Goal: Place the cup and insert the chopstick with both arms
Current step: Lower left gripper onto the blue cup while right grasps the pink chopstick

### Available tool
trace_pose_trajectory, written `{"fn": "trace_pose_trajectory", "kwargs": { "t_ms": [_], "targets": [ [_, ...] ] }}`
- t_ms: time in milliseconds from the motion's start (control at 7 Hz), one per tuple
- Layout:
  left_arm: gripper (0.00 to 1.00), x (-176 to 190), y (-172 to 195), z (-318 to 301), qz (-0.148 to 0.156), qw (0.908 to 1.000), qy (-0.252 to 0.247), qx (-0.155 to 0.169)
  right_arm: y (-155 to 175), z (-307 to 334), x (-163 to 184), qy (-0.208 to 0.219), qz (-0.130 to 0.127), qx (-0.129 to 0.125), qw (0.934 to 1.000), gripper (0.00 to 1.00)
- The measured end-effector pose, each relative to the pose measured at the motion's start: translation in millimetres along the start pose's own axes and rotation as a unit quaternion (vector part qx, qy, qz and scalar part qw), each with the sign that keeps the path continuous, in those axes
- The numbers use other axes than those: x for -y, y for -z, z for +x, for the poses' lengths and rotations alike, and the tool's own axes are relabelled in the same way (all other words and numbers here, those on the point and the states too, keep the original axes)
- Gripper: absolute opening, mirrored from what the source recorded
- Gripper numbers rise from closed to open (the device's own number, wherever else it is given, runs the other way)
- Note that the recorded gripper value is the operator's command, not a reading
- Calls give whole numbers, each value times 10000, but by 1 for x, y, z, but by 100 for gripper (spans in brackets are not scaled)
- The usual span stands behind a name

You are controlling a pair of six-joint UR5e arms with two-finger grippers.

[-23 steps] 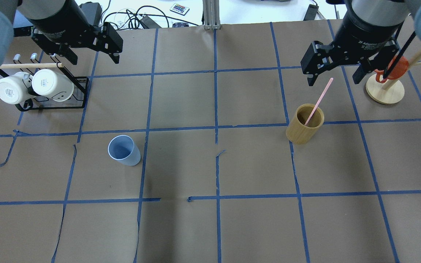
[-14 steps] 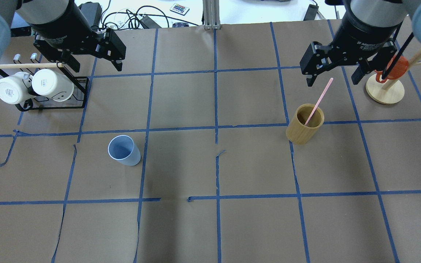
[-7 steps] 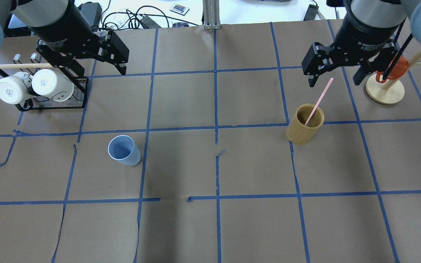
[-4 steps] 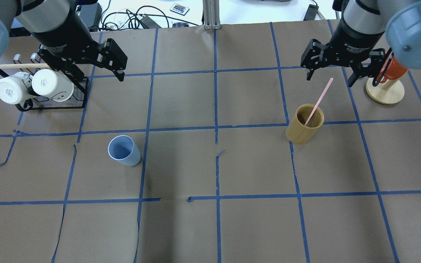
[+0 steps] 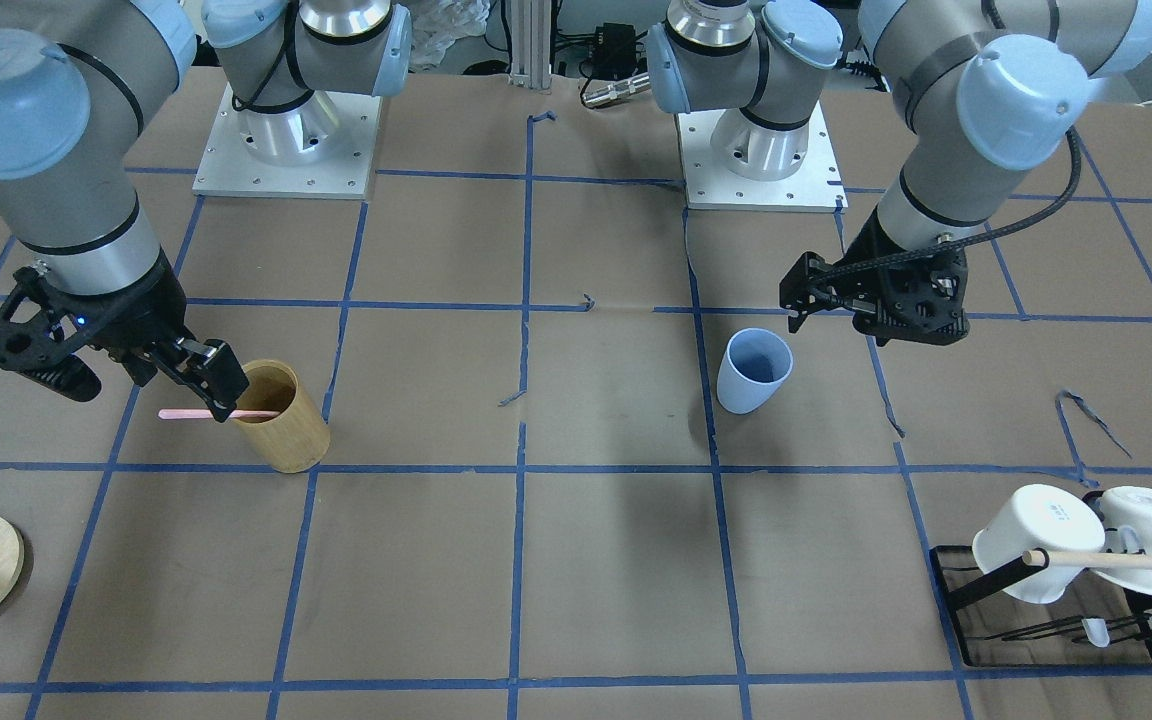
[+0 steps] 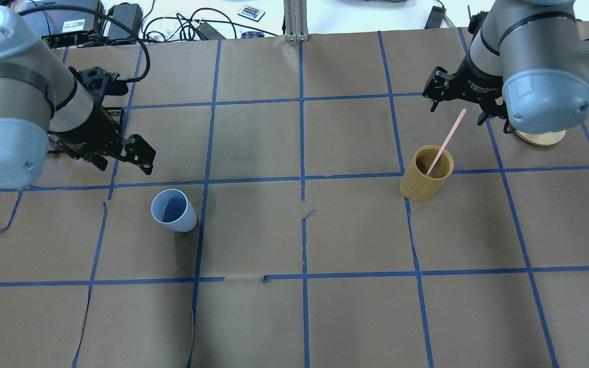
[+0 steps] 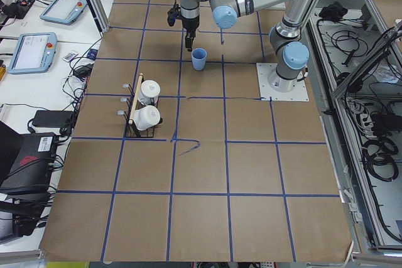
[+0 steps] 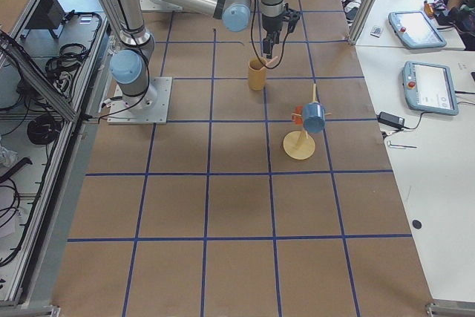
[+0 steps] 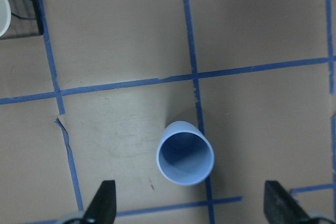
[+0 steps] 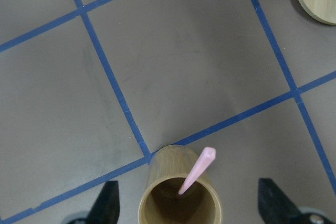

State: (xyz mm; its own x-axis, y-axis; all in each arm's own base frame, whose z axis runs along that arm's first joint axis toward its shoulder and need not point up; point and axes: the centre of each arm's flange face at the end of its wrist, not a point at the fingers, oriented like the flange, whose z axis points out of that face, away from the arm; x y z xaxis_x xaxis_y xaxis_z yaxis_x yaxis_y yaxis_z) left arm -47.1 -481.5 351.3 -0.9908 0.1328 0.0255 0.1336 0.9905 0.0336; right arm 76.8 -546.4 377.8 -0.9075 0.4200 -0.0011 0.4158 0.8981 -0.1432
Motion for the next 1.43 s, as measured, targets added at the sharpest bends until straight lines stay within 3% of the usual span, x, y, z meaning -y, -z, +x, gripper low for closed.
{"fn": "trace_pose_trajectory", "kwargs": {
  "t_ms": [143, 286, 429, 571, 714, 857, 1143, 1429],
  "targets": [
    [98, -7, -25, 0, -113, 9999, 37, -51, -7, 4, -1, -100, -18, -35, 9999, 60],
    [90, -10, -44, 0, -166, 9998, 64, -75, -12, 5, -1, -142, -32, -57, 9999, 52],
    [82, -12, -60, -1, -174, 9998, 83, -84, -17, 5, 0, -157, -36, -63, 9999, 51],
    [61, -13, -75, -1, -151, 9998, 113, -76, -21, 4, 2, -161, -12, -56, 9999, 51],
    [23, -14, -87, -1, -140, 9997, 185, -65, -22, 3, 4, -164, 31, -44, 9999, 42],
    [0, -14, -94, 0, -156, 9995, 248, -70, -23, 4, 5, -167, 71, -69, 9998, 41],
    [0, -14, -98, 1, -168, 9994, 297, -93, -27, 6, 7, -174, 103, -207, 9996, 35],
    [0, -12, -97, 10, -146, 9995, 285, -72, -28, 6, 8, -233, 104, -219, 9994, 36]
  ]
}}
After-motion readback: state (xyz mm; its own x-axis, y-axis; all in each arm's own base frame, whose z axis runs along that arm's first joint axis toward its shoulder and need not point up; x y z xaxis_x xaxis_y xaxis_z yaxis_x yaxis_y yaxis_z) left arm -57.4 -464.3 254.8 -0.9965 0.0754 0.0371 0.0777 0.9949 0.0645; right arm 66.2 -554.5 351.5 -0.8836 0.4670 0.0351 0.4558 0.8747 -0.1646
